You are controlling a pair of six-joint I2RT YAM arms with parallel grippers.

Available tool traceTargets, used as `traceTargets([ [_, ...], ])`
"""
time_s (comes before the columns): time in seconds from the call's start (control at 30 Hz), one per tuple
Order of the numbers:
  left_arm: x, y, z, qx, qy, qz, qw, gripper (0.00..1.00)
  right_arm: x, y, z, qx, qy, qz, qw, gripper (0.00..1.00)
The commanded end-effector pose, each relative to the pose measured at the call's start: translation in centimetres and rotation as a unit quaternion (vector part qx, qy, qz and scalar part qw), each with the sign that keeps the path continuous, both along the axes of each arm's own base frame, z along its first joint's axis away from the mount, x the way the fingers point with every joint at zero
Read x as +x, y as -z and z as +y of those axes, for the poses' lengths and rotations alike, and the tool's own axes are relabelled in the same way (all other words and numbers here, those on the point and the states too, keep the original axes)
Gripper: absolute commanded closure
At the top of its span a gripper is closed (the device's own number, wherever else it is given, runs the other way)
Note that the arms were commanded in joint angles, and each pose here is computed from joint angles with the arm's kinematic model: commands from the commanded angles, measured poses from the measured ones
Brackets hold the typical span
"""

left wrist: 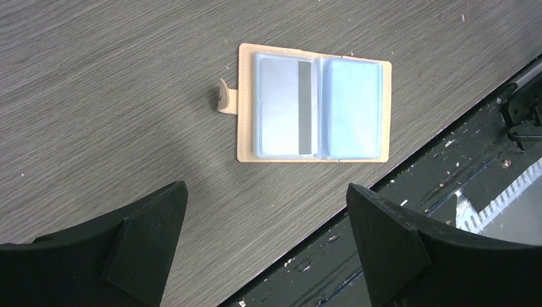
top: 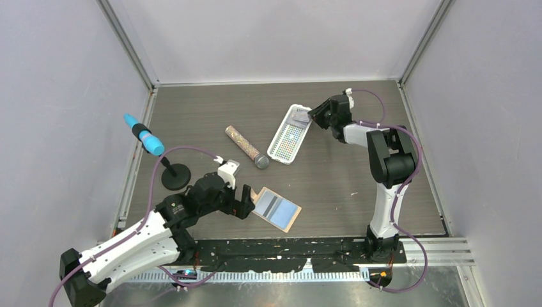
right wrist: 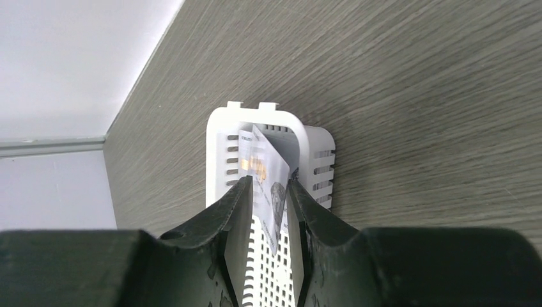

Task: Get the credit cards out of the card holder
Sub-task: Place the credit card in the storage box.

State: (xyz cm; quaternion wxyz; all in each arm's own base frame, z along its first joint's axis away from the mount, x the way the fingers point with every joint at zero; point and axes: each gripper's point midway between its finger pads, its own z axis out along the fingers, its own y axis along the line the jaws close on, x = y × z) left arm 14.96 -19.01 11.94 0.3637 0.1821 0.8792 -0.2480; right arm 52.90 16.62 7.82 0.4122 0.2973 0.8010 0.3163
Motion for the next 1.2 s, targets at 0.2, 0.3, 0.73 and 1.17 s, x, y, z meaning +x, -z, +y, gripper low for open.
traceTargets([
  [0.2, 0.4, -0.3, -0.7, -0.02, -0.005, -0.005, 1.0, 0.0, 1.3, -2.7, -1.2, -0.039, 0.016, -0.007, 0.999, 0.68],
  [0.3, 0.5, -0.2, -0.7, -0.017, -0.005, -0.003, 1.0, 0.0, 1.6, -2.9, -1.2, -0.045, 0.014, -0.005, 0.999, 0.7],
  [0.73, 0.8, 0.0, -1.1, -0.007, -0.002, 0.001, 1.0, 0.0, 1.5, -2.5, -0.8, -0.054, 0.001, 0.011, 0.998, 0.72],
  [1.17, 1.5, 1.4, 0.1, 0.02, -0.041, 0.006, 0.999, 0.0, 0.2, -5.7, -1.0, -0.089, -0.03, -0.007, 0.996, 0.72],
])
